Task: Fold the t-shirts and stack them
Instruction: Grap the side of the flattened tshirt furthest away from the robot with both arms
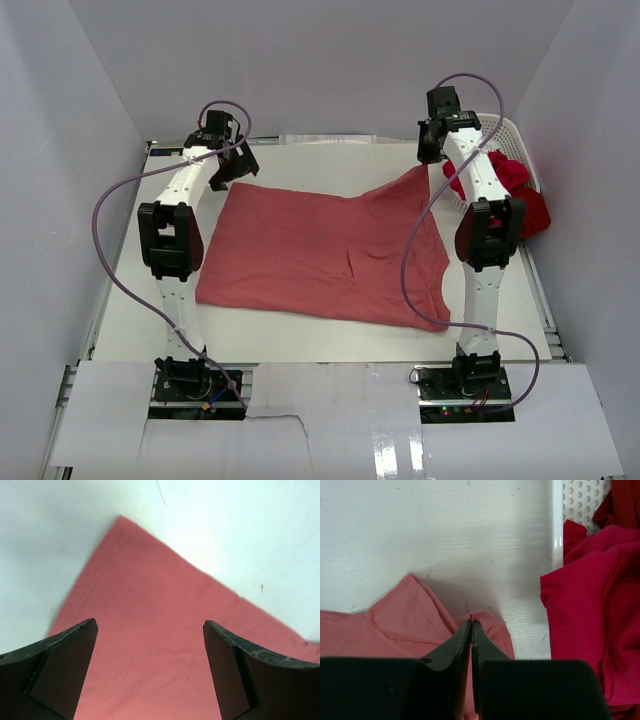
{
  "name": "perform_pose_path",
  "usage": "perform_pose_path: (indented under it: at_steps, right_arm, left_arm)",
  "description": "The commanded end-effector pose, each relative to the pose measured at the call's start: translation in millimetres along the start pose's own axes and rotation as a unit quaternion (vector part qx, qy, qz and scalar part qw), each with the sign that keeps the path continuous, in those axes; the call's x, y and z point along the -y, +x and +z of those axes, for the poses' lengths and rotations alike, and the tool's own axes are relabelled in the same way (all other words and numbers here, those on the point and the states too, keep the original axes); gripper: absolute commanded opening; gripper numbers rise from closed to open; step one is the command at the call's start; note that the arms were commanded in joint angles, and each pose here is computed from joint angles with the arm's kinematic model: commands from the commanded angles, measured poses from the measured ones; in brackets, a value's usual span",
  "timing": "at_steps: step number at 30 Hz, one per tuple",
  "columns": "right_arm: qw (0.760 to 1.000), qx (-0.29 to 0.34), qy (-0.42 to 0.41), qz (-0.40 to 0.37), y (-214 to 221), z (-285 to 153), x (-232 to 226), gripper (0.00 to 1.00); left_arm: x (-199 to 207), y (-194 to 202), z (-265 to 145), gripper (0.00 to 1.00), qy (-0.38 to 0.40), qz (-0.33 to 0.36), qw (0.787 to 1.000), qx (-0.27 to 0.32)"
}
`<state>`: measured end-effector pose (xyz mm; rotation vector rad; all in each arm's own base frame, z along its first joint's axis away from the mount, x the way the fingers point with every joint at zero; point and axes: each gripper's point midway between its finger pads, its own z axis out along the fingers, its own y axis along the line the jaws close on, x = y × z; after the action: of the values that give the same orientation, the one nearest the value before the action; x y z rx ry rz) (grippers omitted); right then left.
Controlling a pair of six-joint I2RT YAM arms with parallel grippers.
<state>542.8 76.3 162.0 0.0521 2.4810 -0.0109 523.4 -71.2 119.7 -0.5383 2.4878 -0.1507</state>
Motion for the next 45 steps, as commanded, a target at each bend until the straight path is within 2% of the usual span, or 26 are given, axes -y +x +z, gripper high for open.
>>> perform_pose_path:
  at_steps: [1,3,11,24,33,43,45]
  right_arm:
    - [0.999,0.011,-0.041,-0.016,-3,10,-15,0.08]
    - [0.999,0.006,-0.045,-0.014,3,16,-13,0.08]
    - [0.998,0.005,-0.068,-0.014,9,36,-18,0.08]
    - [0.997,0.006,-0.075,-0.017,16,38,-20,0.08]
    - [0.997,0.001,-0.068,-0.020,20,41,-17,0.08]
    - [0.998,-0.003,-0.066,-0.020,26,43,-16,0.08]
    - [0.998,-0.005,-0.067,-0.021,27,43,-17,0.08]
  left_arm:
    - [-5,-15,8,0.98,-0.014,-0.016,1.000,0.006]
    - [-5,-26,12,0.98,-0.013,-0.022,1.000,0.013]
    - [-26,-22,51,0.97,-0.030,-0.041,0.999,-0.009]
    - [-30,-43,71,0.91,-0.030,-0.055,0.998,0.014]
    - [-33,-28,90,0.86,-0.028,-0.050,0.998,-0.010]
    - [-34,-18,105,0.72,-0.025,-0.045,0.998,-0.025]
    - [-34,-17,106,0.65,-0.025,-0.044,0.998,-0.026]
